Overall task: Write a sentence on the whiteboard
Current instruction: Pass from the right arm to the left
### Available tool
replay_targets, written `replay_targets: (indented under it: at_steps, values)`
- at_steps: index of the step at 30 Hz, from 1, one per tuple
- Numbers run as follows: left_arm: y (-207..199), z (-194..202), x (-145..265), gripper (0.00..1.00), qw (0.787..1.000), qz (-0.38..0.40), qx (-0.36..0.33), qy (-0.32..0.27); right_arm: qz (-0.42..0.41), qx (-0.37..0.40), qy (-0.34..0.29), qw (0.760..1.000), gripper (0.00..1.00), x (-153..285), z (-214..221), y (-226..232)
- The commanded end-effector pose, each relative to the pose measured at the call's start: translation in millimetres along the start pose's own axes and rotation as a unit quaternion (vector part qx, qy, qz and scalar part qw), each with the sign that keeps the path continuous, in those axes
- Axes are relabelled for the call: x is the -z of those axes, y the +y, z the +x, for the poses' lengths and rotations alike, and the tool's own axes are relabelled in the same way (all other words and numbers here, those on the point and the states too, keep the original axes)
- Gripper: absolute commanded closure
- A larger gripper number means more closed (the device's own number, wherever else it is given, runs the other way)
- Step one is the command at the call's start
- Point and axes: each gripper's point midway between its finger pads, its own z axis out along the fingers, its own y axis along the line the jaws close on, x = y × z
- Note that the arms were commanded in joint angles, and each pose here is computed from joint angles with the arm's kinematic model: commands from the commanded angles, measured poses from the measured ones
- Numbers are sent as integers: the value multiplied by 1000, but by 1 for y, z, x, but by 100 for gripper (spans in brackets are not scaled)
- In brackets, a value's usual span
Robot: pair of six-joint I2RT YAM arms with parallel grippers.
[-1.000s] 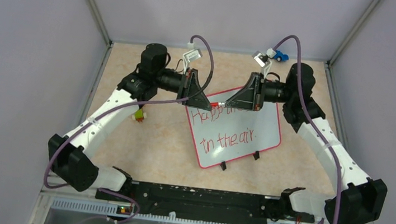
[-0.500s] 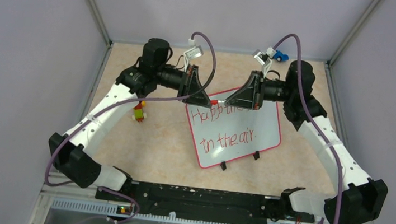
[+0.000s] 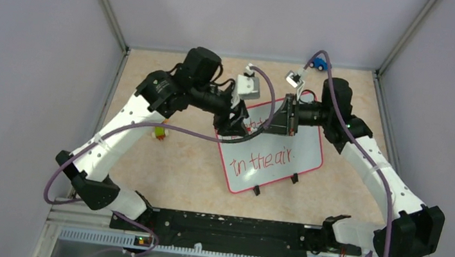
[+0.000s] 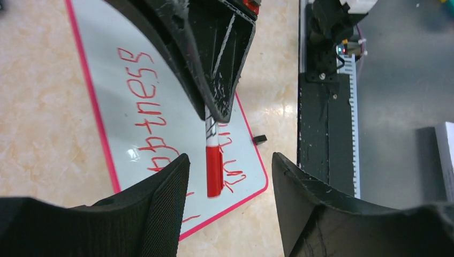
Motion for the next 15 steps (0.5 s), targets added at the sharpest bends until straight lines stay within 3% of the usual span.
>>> replay_targets:
  at_steps: [1, 5, 10, 15]
  values:
    - [1, 25, -15, 37, 996, -20, -34, 79, -15, 38, 10, 999, 100, -6, 3, 18]
    - [-4, 35, -30, 40, 992, -25, -61, 110, -24, 35, 14, 999, 100, -8, 5, 22]
    - [-2, 44, -38, 52, 989, -38, -66, 129, -41, 34, 20, 998, 100, -11, 7, 30]
    - [1, 47, -36, 80, 988, -51, -64, 132, -41, 33, 20, 998, 100, -11, 7, 29]
